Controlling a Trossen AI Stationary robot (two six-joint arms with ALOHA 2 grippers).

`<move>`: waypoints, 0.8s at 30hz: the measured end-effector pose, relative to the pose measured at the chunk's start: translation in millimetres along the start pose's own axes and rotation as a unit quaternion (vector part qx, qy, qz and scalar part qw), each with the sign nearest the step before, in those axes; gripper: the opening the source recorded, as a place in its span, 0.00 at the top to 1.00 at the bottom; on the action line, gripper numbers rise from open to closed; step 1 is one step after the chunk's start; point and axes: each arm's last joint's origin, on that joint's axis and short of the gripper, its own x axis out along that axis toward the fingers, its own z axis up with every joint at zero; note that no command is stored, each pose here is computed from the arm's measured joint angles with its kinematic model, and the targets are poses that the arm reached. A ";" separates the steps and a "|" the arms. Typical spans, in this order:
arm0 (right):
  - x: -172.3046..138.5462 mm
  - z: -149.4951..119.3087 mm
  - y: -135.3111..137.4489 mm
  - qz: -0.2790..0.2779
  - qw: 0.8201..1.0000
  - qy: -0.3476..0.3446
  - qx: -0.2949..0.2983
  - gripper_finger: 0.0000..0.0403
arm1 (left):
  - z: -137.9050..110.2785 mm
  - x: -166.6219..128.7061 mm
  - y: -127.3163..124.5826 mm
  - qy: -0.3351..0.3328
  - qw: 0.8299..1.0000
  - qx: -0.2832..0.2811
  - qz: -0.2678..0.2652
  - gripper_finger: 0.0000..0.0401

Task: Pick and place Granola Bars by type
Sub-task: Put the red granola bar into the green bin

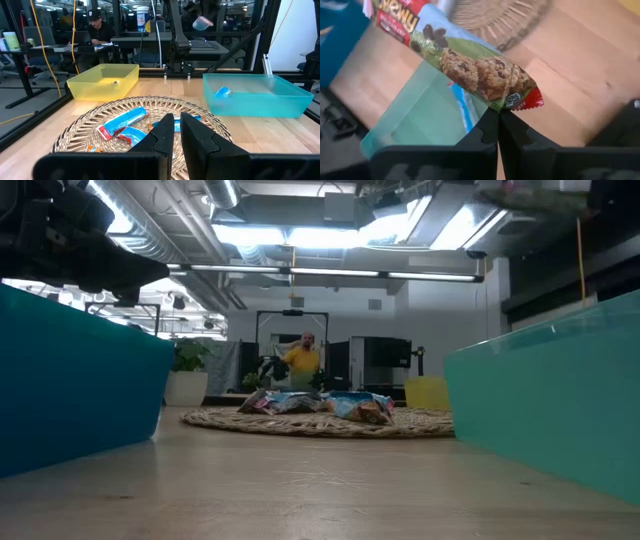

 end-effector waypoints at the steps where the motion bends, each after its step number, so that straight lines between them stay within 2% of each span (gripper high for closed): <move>1: -3.4 1.3 1.0 0.007 1.000 0.000 -0.014 0.99 | -0.2 0.0 0.0 0.001 1.000 0.000 0.000 0.94; 15: -52.5 17.5 10.3 0.117 0.981 0.008 -0.152 0.99 | -0.2 0.0 0.0 0.000 1.000 0.000 0.000 0.94; 24: -57.2 16.3 12.2 0.148 0.966 0.043 -0.206 0.99 | -0.1 0.0 0.0 0.000 1.000 0.000 0.000 0.93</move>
